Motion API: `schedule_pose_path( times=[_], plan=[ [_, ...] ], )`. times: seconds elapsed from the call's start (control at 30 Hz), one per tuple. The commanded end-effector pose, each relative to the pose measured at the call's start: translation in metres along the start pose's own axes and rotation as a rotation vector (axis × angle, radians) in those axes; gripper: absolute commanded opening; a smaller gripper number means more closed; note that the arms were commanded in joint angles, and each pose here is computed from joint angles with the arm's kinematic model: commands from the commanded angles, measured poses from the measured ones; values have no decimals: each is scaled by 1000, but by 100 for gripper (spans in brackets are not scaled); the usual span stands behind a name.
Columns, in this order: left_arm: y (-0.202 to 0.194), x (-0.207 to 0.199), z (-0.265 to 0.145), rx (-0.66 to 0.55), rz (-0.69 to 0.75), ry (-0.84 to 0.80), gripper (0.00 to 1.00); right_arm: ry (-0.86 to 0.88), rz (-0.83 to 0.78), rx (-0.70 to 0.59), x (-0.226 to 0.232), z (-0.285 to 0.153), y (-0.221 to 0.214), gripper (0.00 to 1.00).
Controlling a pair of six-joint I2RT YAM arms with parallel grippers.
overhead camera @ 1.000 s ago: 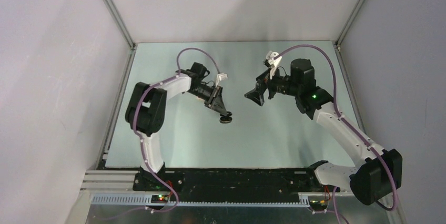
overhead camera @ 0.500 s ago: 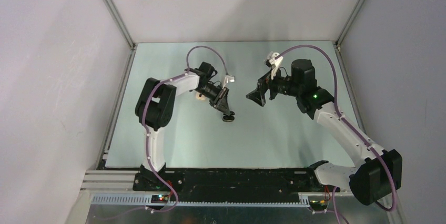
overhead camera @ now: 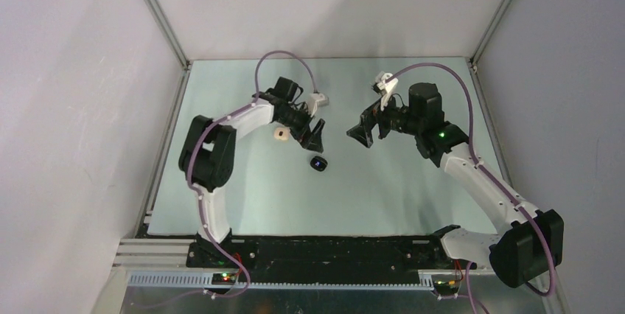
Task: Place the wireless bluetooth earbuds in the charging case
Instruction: Place the charging case at the center of the board, then reset both arms
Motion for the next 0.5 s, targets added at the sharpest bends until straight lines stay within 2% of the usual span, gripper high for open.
schedule_pose_path(
  times=[0.0, 0.07, 0.2, 0.23, 0.27, 0.3, 0.33, 0.37, 0.47],
  plan=[
    [53, -16, -63, -140, 147, 195, 99, -114, -15, -26, -9, -10, 6, 99],
    [66, -24, -93, -182, 153, 298, 100, -240, 29, -52, -18, -21, 11, 99],
    [83, -40, -171, -274, 158, 629, 100, -417, 9, -70, -33, -36, 31, 99],
    [83, -44, -194, -294, 126, 760, 100, -459, 7, -96, -36, -38, 38, 99],
    [78, -42, -205, -301, 95, 829, 100, -593, 30, -143, -46, -39, 43, 99],
    [74, -45, -222, -320, 42, 932, 100, -657, 38, -172, -49, -40, 49, 99],
    [64, -40, -227, -317, -8, 982, 100, -765, 53, -217, -57, -41, 53, 99],
    [56, -41, -234, -326, -78, 1051, 100, -800, 61, -241, -58, -42, 56, 99],
    [33, -40, -236, -330, -194, 1112, 100, -859, 51, -285, -59, -44, 62, 99]
  ],
)
Point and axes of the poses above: each gripper's point midway between its finger pads, its own z axis out along the fingers, its own x axis along the line the jaws close on, y = z × x, the point moved 8 cm from there along -z, back along the fingers, and after that the axes turned 10 degrees about z, right-handed, at the moved point
